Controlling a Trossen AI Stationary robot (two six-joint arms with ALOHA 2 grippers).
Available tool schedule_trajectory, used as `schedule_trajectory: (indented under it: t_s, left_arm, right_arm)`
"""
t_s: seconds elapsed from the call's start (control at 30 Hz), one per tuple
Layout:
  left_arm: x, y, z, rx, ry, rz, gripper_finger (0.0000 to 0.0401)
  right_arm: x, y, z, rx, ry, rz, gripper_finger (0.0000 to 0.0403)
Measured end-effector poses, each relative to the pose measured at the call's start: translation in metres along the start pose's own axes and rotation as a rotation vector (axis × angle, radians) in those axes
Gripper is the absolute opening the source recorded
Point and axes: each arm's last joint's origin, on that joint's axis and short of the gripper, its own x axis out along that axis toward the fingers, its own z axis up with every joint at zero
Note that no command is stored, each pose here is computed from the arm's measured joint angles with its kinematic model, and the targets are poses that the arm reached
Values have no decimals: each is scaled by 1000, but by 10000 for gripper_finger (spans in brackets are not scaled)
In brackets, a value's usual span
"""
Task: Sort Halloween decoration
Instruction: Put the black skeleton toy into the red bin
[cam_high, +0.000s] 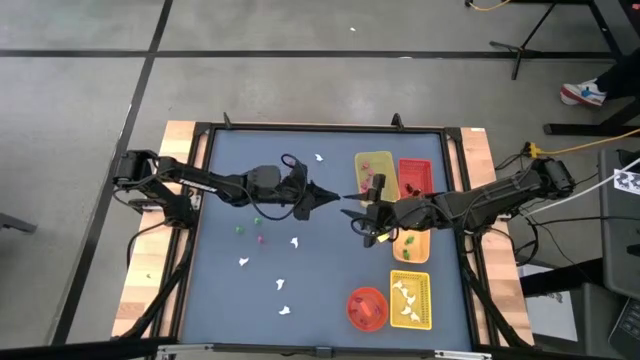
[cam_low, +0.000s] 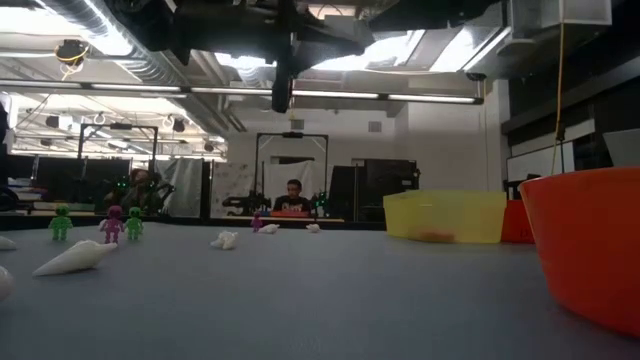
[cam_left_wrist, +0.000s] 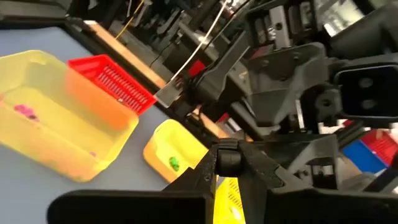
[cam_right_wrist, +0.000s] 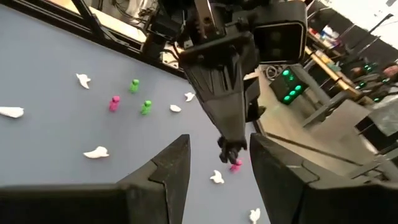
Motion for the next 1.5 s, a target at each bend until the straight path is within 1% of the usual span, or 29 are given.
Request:
schedule_trajectory:
  t_s: [0.2,0.3,0.5,0.7,0.87,1.27,1.43,1.5]
  left_arm:
    - [0,-9,3,0,-51,-68,27]
    - [-1,-12,3,0,-66,-90,27]
    - [-1,-14,4,-15,-82,-107,27]
    - [-2,-17,7,-20,-108,-137,27]
    - [-2,-17,7,-20,-109,-137,27]
    - [-2,-18,8,-20,-119,-146,27]
    - [-2,-18,8,-20,-118,-146,27]
    - [-2,-18,8,-20,-119,-145,27]
  right_arm:
    - [0,0,0,-17,0,-5,166]
    - [0,-1,3,-11,-23,-15,166]
    - [0,-4,9,-46,-79,-43,166]
    - [0,-4,9,-73,-78,-44,166]
    - [0,-5,9,-108,-84,-49,166]
    - [-1,-6,13,-149,-116,-73,166]
    - [-1,-9,13,-162,-88,-140,166]
    - [-1,-9,13,-163,-86,-143,166]
